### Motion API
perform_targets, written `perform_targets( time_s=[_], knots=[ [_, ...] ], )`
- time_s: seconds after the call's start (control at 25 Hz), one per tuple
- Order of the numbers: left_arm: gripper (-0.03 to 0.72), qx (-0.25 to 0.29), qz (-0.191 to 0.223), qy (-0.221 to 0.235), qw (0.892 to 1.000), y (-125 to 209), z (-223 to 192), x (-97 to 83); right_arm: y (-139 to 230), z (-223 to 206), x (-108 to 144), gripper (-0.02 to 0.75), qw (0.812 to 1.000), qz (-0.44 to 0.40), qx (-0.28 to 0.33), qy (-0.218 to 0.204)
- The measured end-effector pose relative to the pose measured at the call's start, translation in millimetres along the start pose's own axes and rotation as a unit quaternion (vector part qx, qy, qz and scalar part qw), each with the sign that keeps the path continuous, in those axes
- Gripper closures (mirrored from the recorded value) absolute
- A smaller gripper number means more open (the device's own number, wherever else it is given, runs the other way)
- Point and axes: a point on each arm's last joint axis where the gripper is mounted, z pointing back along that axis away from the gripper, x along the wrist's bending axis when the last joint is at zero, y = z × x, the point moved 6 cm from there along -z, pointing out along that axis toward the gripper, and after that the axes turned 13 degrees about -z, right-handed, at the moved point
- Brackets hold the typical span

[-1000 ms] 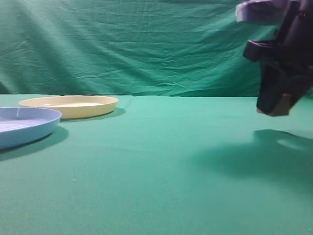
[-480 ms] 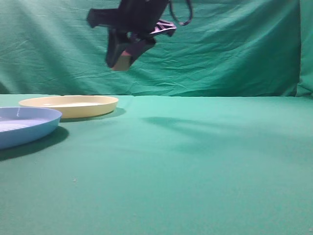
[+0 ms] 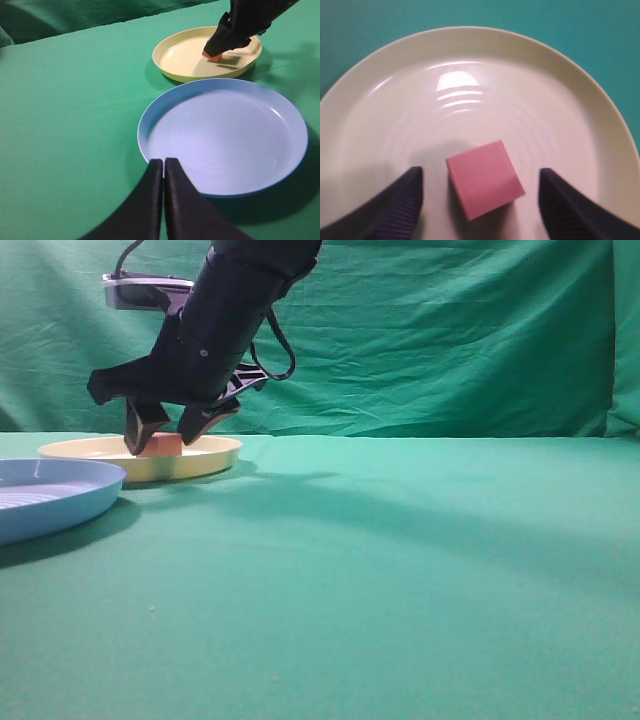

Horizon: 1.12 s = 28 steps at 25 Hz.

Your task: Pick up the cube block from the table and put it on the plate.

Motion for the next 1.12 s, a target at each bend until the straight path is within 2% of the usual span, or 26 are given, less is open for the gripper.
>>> perform_targets(
  time_s=[0.08,0.12,0.16,0.28,0.36,0.48,0.6,0.8,0.92,1.12],
  knots=[
    [0.688,0.000,0.000,0.000,1.000,0,0,0.0,1,0,0,0.137,1.000,0.000,0.006,-0.001],
    [0.688,0.000,0.000,0.000,1.000,0,0,0.0,1,3,1,0.104,1.000,0.001,0.013,-0.001],
    [0.688,0.000,0.000,0.000,1.000,0,0,0.0,1,8,1,0.080,1.000,0.005,0.023,-0.001],
    [0.688,0.000,0.000,0.000,1.000,0,0,0.0,-8,41,2,0.094,0.998,0.022,0.062,0.010],
    [0.688,0.000,0.000,0.000,1.000,0,0,0.0,-23,83,-1,0.307,0.996,0.017,0.079,0.034],
    [0.688,0.000,0.000,0.000,1.000,0,0,0.0,-40,151,-12,0.614,0.990,-0.004,0.104,0.097],
    [0.688,0.000,0.000,0.000,1.000,0,0,0.0,-51,214,-20,0.738,0.983,-0.038,0.113,0.140],
    [0.688,0.000,0.000,0.000,1.000,0,0,0.0,-63,312,-16,0.738,0.985,-0.064,0.057,0.149],
    [0.688,0.000,0.000,0.000,1.000,0,0,0.0,-45,354,-14,0.738,0.986,-0.068,0.043,0.146],
    [0.688,0.000,0.000,0.000,1.000,0,0,0.0,1,385,-8,0.738,0.990,-0.069,0.017,0.122]
  ],
)
